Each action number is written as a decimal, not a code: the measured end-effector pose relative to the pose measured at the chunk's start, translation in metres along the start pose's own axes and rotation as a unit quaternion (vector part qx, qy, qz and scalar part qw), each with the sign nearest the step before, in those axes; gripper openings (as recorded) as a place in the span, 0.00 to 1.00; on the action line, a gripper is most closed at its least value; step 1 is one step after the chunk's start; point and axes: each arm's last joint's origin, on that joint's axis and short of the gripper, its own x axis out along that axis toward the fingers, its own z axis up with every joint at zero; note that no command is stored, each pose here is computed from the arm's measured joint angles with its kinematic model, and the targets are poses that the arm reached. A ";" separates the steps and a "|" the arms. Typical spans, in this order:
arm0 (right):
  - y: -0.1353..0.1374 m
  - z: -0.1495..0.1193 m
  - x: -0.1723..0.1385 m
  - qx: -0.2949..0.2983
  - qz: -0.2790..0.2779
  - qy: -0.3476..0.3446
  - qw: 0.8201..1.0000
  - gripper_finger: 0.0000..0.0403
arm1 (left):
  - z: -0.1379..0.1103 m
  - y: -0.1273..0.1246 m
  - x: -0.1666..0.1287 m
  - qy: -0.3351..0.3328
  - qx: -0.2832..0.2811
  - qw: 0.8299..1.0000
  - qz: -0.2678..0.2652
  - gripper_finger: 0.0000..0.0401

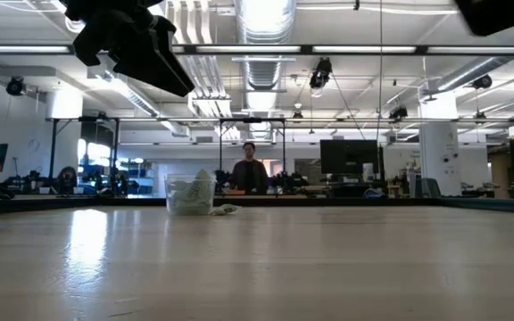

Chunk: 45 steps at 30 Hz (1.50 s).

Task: Pick and place Stevia / Truvia into bins
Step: Put the stevia packet into the bottom transparent container

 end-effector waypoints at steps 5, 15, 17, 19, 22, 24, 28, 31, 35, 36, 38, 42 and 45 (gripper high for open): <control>0.031 -0.010 -0.012 0.006 0.016 -0.001 1.000 0.02 | 0.001 0.000 0.000 -0.003 -0.002 1.000 0.000 0.35; 0.045 -0.029 -0.001 0.012 -0.012 0.016 1.000 0.02 | 0.002 0.000 0.000 -0.010 -0.006 1.000 0.001 0.35; 0.042 -0.033 0.002 0.026 -0.013 0.026 0.999 0.02 | 0.002 0.000 0.000 -0.010 -0.006 1.000 0.001 0.35; 0.039 -0.036 0.004 0.045 -0.017 0.032 0.998 0.02 | 0.002 0.000 0.000 -0.010 -0.006 1.000 0.001 0.35; 0.039 -0.037 0.003 0.059 -0.012 0.034 0.998 0.02 | 0.002 0.000 0.000 -0.009 -0.006 1.000 0.001 0.35; 0.039 -0.038 0.003 0.065 -0.007 0.037 0.997 0.02 | 0.002 0.000 0.000 -0.010 -0.006 1.000 0.001 0.35; 0.039 -0.041 0.005 0.072 -0.006 0.045 0.996 0.02 | 0.002 0.000 0.000 -0.009 -0.006 1.000 0.001 0.35; 0.038 -0.045 0.007 0.082 -0.007 0.051 0.995 0.02 | 0.001 0.000 0.000 -0.009 -0.006 1.000 0.001 0.35; 0.034 -0.052 0.011 0.108 -0.009 0.060 0.992 0.02 | 0.001 0.000 0.000 -0.009 -0.006 1.000 0.001 0.35; 0.032 -0.054 0.013 0.112 -0.010 0.063 0.992 0.02 | 0.001 0.000 0.000 -0.009 -0.006 1.000 0.001 0.35; 0.031 -0.055 0.014 0.116 -0.009 0.063 0.991 0.02 | 0.001 0.000 0.000 -0.009 -0.006 1.000 0.001 0.35; 0.029 -0.054 0.015 0.119 -0.009 0.060 0.991 0.02 | 0.001 0.000 0.000 -0.010 -0.006 1.000 0.001 0.35; 0.029 -0.054 0.015 0.119 -0.008 0.060 0.991 0.02 | 0.001 0.000 0.000 -0.009 -0.006 1.000 0.001 0.35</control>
